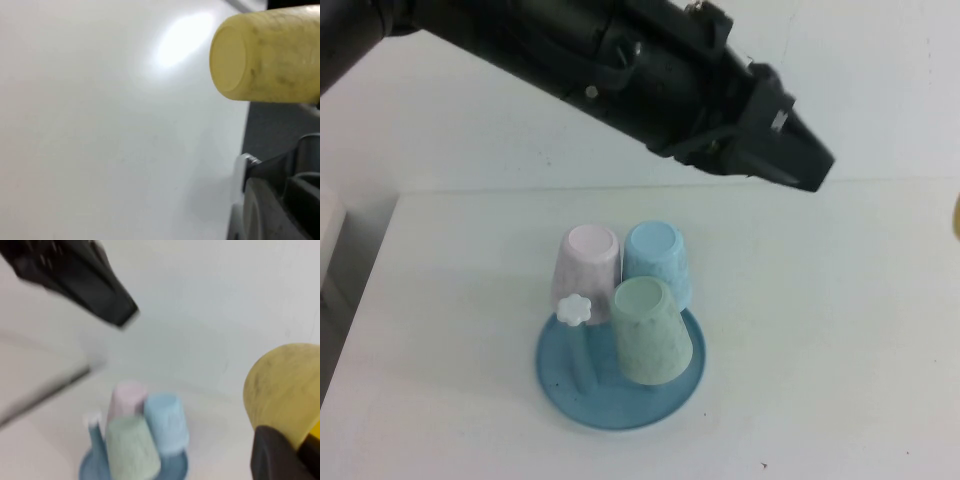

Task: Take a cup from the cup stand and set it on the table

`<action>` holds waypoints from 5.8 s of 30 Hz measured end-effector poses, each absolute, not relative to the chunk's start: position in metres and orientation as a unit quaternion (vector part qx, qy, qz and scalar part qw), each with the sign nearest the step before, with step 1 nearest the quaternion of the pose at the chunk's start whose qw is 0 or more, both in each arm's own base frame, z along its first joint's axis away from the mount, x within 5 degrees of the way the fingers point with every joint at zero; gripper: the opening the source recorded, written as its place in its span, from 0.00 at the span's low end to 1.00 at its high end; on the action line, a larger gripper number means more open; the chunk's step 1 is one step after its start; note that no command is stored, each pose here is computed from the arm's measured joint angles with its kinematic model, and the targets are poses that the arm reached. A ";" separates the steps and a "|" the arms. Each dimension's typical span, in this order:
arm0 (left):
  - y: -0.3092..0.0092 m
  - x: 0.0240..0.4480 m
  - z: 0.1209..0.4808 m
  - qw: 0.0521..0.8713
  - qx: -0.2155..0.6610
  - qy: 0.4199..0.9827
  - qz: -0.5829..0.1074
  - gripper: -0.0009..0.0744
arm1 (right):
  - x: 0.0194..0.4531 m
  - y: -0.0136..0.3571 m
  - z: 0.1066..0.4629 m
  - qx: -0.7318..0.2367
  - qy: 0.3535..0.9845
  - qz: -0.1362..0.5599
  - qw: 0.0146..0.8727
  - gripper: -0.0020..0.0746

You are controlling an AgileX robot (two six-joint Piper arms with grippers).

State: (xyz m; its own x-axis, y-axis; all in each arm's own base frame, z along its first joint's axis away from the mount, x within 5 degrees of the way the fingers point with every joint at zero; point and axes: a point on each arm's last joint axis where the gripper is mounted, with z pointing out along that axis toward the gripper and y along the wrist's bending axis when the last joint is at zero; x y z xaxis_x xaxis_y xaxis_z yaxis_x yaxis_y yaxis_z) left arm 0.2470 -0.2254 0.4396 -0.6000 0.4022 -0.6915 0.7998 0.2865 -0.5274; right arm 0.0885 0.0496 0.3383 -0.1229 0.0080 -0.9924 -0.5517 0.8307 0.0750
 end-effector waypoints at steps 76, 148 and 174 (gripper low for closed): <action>-0.023 0.040 0.284 0.557 0.245 0.779 -0.154 0.01 | 0.110 0.033 0.381 -0.320 0.816 -0.058 0.479 0.03; -0.009 0.052 0.174 0.591 0.004 0.803 -0.082 0.01 | 0.047 0.009 0.260 -0.239 0.840 -0.007 0.487 0.02; -0.007 0.052 0.174 0.593 -0.010 0.802 -0.067 0.01 | 0.047 0.009 0.260 -0.238 0.840 -0.006 0.487 0.02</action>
